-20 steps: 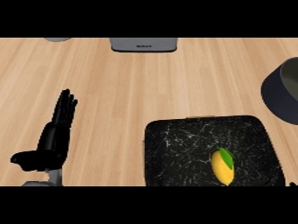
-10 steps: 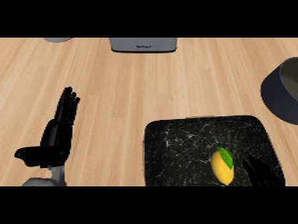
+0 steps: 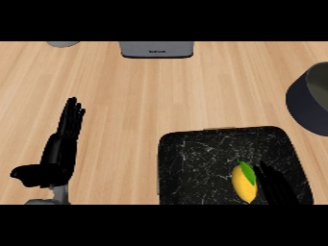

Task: Pick the lemon from the tray and place it in the pot

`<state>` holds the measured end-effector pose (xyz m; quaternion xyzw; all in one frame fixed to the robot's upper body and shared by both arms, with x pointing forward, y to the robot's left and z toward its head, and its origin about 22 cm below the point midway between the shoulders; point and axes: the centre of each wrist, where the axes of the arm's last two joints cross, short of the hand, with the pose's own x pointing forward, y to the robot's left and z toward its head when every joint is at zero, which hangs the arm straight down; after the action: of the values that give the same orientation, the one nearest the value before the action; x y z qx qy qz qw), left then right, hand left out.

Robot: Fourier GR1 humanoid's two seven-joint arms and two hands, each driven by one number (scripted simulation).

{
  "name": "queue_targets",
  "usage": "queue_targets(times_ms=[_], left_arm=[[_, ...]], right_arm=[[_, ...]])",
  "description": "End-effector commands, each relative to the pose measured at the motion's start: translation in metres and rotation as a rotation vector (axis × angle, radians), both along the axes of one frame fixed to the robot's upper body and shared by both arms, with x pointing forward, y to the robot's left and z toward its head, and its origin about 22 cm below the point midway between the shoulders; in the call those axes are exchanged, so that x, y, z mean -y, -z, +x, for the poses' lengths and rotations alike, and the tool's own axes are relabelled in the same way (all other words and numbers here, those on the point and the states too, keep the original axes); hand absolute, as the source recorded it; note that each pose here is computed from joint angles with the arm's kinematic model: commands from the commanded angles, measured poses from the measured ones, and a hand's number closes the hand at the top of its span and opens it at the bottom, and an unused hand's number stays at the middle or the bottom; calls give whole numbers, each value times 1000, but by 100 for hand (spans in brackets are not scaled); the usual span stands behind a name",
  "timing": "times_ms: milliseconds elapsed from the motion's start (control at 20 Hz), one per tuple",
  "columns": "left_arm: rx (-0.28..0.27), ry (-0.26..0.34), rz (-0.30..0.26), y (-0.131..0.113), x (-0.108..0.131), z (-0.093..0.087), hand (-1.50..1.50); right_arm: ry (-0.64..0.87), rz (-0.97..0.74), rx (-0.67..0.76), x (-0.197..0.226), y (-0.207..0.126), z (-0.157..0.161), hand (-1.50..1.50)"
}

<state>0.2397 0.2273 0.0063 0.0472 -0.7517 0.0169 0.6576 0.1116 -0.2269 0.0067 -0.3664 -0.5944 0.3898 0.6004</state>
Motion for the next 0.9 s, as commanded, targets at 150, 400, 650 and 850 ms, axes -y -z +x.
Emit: queue_targets(times_ms=[150,400,650,850], left_arm=[[1,-18,-21,-3,6,5,0],[-7,-2,5,1,10,-9,0],[-12,-4,-6,-1,-8,-16,0],[-1,-7,-3,-5,4,11,0]], right_arm=[[-11,-12,0,-16,8,23,-150],[28,-8,-13,32,23,27,-150],[3,-66,119,2,8,39,150],[-5,-92,201,3,25,42,150]])
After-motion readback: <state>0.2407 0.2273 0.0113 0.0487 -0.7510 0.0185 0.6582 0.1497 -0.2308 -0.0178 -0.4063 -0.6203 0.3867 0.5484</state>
